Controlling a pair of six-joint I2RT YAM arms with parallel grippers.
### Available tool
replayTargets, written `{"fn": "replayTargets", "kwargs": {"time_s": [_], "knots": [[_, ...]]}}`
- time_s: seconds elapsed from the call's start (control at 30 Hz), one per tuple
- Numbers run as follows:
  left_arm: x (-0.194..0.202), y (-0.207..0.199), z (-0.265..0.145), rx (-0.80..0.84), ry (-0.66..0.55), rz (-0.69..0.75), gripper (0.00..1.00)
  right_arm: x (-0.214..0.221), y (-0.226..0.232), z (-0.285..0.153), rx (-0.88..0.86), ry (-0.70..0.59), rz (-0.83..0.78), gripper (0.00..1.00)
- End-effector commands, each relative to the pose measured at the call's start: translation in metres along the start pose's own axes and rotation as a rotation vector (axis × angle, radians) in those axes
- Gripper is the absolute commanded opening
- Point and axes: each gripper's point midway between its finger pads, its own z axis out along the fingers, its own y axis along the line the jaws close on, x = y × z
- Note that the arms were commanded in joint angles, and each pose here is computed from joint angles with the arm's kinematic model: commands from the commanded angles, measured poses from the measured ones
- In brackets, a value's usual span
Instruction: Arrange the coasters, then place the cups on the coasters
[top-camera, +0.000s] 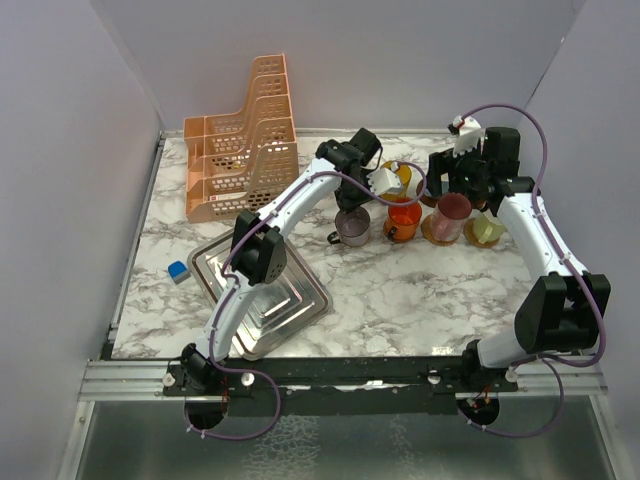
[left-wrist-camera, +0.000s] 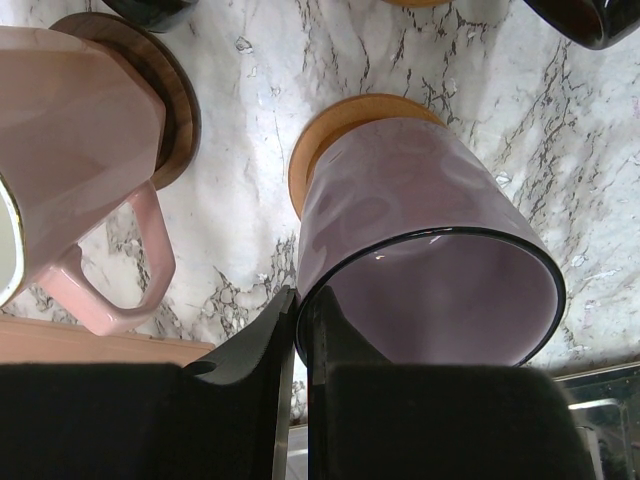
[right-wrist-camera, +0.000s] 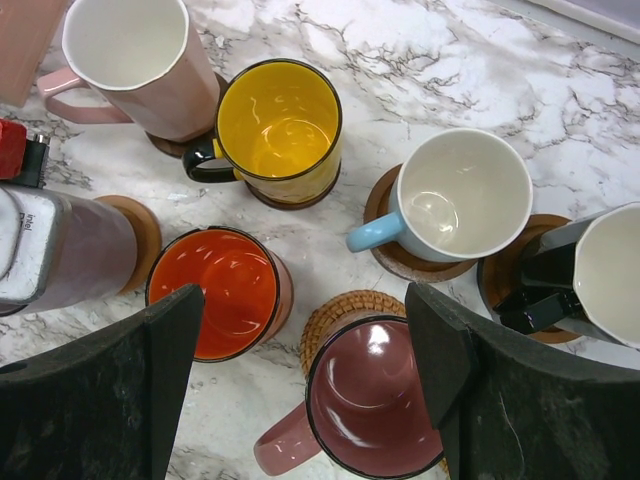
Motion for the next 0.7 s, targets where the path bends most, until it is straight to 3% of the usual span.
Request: {"fn": "replayTargets", "kwargs": {"time_s": [0.0,0.2,0.67], "knots": [[-0.0120,0.0032,-0.0042,-0.026,-0.029,0.003,0.03,-0.0043,-0.0103,-0.0008,0.040,-0.020,0.002,0.83],[-0.0117,0.0066,-0.0016,-0.039,-0.026,0.003,0.15,-0.0047,-0.0126,-0.0021,0.045,-0.022,0.007,0.83],[-0.0150,0.0112,-0.0018,-0.062,-0.036,0.003,0.23,-0.0040,-0.0126,-0.0019,0.040,-0.020,0.008,0.83]]}}
